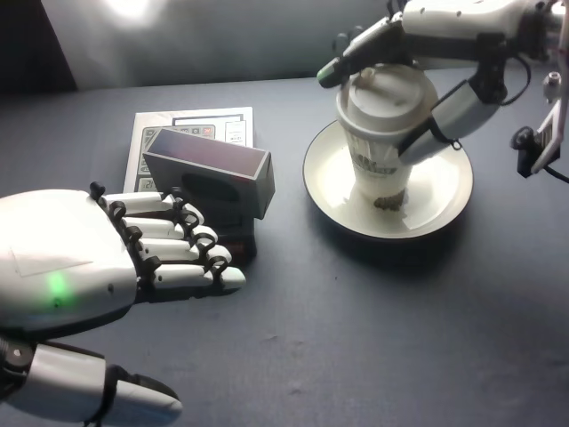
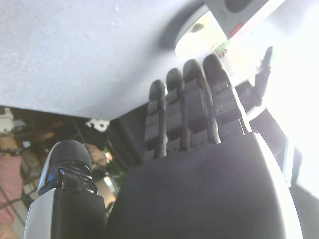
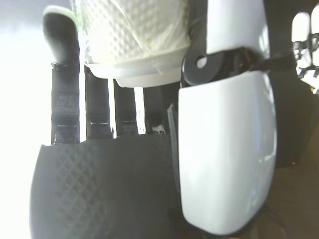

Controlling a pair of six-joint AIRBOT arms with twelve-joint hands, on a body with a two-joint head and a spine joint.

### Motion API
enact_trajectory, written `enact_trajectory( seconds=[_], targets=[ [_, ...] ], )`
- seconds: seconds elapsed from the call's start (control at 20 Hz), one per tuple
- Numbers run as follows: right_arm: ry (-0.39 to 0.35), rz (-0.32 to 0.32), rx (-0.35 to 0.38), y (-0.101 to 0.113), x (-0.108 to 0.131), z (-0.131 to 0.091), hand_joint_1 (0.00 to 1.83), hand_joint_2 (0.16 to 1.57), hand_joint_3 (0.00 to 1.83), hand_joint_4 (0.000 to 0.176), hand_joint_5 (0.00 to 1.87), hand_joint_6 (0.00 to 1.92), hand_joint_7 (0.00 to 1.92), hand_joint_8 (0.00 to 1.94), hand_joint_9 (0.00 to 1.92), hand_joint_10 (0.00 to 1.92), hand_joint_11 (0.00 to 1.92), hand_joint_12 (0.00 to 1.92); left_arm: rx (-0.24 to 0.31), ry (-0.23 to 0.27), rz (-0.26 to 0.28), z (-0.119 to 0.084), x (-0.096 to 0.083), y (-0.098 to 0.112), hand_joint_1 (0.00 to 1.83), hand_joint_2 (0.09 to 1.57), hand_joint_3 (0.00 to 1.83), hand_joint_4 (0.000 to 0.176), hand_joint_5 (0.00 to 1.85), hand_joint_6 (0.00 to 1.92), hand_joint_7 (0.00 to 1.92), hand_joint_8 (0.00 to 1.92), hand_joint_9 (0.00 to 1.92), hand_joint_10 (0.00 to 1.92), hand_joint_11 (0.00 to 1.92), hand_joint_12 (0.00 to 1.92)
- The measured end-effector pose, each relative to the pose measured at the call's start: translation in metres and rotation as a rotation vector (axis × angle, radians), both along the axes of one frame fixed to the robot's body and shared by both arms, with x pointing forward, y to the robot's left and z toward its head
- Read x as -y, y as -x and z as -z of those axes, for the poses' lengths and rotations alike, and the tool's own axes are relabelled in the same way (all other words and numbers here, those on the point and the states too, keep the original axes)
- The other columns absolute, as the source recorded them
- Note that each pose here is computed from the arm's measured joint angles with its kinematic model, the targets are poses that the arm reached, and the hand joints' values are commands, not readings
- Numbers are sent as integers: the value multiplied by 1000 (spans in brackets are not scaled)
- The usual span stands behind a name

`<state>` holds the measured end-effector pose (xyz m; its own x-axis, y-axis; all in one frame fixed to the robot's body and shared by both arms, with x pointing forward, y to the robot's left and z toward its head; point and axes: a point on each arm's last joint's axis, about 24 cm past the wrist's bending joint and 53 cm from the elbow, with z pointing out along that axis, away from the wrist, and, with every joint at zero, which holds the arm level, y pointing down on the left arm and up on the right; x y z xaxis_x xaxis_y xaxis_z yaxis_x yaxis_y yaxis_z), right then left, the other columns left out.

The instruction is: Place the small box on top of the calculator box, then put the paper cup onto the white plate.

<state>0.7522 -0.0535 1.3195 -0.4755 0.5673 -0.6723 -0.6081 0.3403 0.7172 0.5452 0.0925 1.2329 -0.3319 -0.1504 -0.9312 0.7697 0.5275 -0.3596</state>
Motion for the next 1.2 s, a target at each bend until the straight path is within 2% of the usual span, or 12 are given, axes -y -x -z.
enact_trajectory(
  seconds=[0.15,0.2,0.45,0.55,0.6,0.7,0.75,0.8,0.85,0.9,1.0,1.2],
  targets=[
    [-71,20,-62,-7,8,9,1490,1099,2,0,907,1002,1069,742,964,982,742,1622,1,0,-4,0,-1,-2,9,1216,2,0,223,1,249,2,227,1,0,448],
    [-78,20,-65,-7,9,11,1489,1105,0,0,893,1022,1058,771,956,990,734,1631,1,-3,-5,0,-1,-3,1,1219,2,0,195,2,218,3,197,2,0,372],
    [-90,6,-50,-3,9,14,1489,1113,1,0,881,1011,1017,846,934,1038,731,1650,6,2,-3,-2,0,-3,0,1223,1,0,204,3,235,6,217,7,0,408],
    [-93,-5,-32,0,9,14,1482,1158,2,0,769,1169,922,1005,818,1205,682,1715,6,1,-3,-2,0,-3,0,1228,1,0,212,3,235,3,218,3,0,409],
    [-96,-6,-26,1,9,14,1384,1172,1,0,749,1247,920,1055,791,1342,573,1433,7,1,-3,-2,0,-3,0,1228,1,0,212,2,236,3,219,3,0,410],
    [-106,-13,-25,3,9,18,1353,1198,3,0,657,1370,866,1123,789,1402,516,1303,7,1,-3,-2,0,-3,3,1229,1,0,212,2,249,7,228,6,0,394],
    [-107,-17,-23,4,9,18,1449,1164,3,0,635,798,837,1139,781,1424,473,1306,6,0,-3,-2,0,-3,5,1230,1,0,212,2,249,6,229,6,0,392],
    [-112,-20,-20,5,10,18,1412,1116,0,0,674,443,770,597,684,828,415,1256,6,1,-3,-2,0,-3,20,1230,1,0,209,0,237,1,220,2,0,388],
    [-112,-21,-21,5,10,19,1352,1119,0,0,692,247,786,294,688,519,346,1259,6,0,-3,-2,0,-3,10,1233,2,0,198,0,224,0,206,1,0,363],
    [-114,-22,-21,6,11,19,1339,1108,0,0,723,136,826,140,721,364,318,1273,6,1,-3,-2,0,-3,16,1235,1,0,186,1,210,1,192,1,0,323],
    [-113,-22,-20,6,12,20,1297,1111,0,0,701,29,796,18,709,178,256,1247,7,0,-3,-2,0,-3,27,1223,0,0,220,2,248,3,226,3,0,441],
    [-107,-18,-12,6,13,20,1286,1105,0,0,600,0,670,0,600,80,126,1247,7,0,-3,-2,0,-3,6,1228,1,0,213,3,229,1,214,0,0,423]
  ],
)
